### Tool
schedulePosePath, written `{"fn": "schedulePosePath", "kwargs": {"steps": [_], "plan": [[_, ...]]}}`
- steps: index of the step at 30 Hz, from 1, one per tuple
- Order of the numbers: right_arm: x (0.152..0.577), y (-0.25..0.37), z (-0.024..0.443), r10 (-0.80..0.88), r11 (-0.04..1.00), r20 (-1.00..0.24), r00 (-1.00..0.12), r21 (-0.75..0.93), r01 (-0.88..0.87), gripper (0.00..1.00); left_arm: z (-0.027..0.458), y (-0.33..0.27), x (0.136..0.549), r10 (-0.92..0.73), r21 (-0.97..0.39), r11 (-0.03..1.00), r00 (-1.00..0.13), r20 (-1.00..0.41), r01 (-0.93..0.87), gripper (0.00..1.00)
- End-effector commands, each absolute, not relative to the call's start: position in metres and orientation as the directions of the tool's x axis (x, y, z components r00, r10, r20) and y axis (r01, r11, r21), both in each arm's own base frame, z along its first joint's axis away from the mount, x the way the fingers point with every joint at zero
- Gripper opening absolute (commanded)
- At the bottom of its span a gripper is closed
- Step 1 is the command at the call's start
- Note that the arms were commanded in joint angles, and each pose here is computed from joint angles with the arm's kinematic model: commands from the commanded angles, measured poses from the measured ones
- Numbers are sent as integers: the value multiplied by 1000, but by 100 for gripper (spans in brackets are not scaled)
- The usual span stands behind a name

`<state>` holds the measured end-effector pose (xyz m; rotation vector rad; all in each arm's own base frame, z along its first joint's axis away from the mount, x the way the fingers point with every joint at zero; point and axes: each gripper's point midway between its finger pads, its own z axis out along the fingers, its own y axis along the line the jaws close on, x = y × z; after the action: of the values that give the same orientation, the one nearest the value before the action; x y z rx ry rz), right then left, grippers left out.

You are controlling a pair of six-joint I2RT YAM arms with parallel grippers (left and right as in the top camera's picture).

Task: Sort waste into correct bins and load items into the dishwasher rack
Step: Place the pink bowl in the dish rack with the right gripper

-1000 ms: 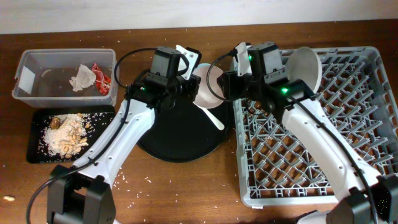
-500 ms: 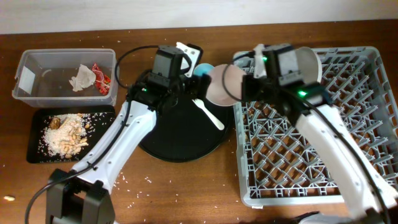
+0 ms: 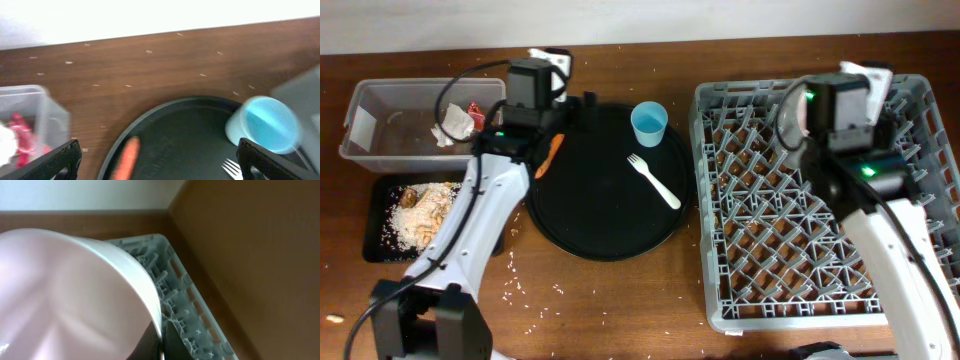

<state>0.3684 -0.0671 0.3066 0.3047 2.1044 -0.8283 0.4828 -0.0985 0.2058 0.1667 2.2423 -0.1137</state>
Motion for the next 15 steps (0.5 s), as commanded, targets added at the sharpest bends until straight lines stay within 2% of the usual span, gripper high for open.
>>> {"fn": "schedulePosePath", "kwargs": {"steps": [1,5,7,10,15], "plan": [[401,-43,320,-332,591,-649,-684,-708,386,4,202,-64,487,55,-1,996,-632,-773,88,99],[449,1,280,-539,350,-332,-774,-924,153,4,198,-61,484,54,1,997,-648,-760,82,99],[460,10,249,-568,291,-214,-794,-956,49,4,196,-61,483,55,2,997,-655,-754,82,99],[466,11,222,-561,251,-141,-815,-968,-6,4,194,-60,481,56,2,997,-663,-747,82,99],[473,6,211,-576,286,-142,-805,-958,-36,4,193,-60,480,57,3,997,-669,-741,82,99]]}}
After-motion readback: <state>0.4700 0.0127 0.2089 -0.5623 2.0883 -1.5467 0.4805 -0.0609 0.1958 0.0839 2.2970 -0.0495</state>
